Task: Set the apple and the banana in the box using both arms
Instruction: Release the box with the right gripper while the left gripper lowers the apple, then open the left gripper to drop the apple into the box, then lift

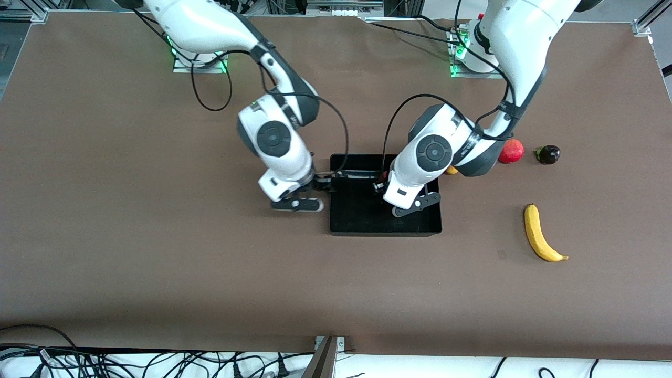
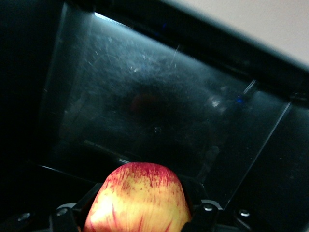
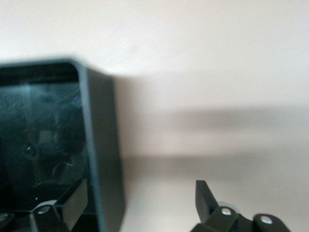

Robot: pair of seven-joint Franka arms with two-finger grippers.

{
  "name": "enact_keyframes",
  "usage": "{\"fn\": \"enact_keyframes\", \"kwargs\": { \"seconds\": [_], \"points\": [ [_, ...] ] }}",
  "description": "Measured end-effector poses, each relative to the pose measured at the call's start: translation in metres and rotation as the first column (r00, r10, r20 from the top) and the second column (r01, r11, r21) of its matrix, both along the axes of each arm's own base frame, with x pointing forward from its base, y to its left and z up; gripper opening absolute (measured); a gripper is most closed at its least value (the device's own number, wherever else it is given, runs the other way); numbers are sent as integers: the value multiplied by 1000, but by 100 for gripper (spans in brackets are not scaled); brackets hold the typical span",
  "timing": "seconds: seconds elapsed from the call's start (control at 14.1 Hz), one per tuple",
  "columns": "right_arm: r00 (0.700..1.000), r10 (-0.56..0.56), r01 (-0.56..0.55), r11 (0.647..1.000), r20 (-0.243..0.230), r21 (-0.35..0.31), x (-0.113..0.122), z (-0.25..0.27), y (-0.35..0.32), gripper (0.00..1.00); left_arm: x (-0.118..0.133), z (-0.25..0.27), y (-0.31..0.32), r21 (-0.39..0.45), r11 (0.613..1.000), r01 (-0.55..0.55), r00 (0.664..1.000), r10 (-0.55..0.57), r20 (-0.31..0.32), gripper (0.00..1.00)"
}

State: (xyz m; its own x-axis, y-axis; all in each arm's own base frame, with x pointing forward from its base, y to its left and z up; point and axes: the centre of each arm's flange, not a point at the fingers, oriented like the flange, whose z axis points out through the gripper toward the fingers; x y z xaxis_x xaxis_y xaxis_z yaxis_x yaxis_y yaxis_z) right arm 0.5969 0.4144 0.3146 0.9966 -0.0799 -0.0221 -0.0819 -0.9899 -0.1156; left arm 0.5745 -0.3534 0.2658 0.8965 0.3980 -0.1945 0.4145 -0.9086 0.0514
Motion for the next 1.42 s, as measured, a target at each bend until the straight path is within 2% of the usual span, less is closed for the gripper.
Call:
{"fn": "enact_keyframes", "kwargs": {
  "seconds": [0.36, 0.57, 0.78, 0.92, 1.14, 1.35, 1.42],
  "points": [
    [998, -64, 63, 998, -17, -18, 28, 73, -78, 100, -25, -39, -27, 34, 998, -53, 998, 52, 22, 69],
    [999, 6, -8, 998, -44, -56, 40, 103, -142, 100, -48, -52, -43, 39, 999, -22, 1000, 22, -6, 69],
    [995, 62, -69, 993, -78, -94, 48, 141, -225, 100, -61, -57, -54, 40, 999, 7, 1000, -7, -12, 69],
    [991, 102, -111, 988, -86, -107, 44, 170, -268, 100, -64, -62, -57, 45, 999, 21, 1000, -20, -12, 69],
    [983, 130, -145, 983, -130, -113, 26, 216, -343, 100, -68, -76, -59, 50, 998, 45, 999, -45, -3, 69],
    [977, 164, -178, 979, -136, -96, 6, 258, -393, 100, -70, -91, -60, 58, 996, 69, 997, -70, 17, 69],
    [977, 164, -177, 980, -133, -92, 3, 263, -399, 100, -70, -91, -60, 60, 995, 76, 997, -77, 21, 76]
  ]
}}
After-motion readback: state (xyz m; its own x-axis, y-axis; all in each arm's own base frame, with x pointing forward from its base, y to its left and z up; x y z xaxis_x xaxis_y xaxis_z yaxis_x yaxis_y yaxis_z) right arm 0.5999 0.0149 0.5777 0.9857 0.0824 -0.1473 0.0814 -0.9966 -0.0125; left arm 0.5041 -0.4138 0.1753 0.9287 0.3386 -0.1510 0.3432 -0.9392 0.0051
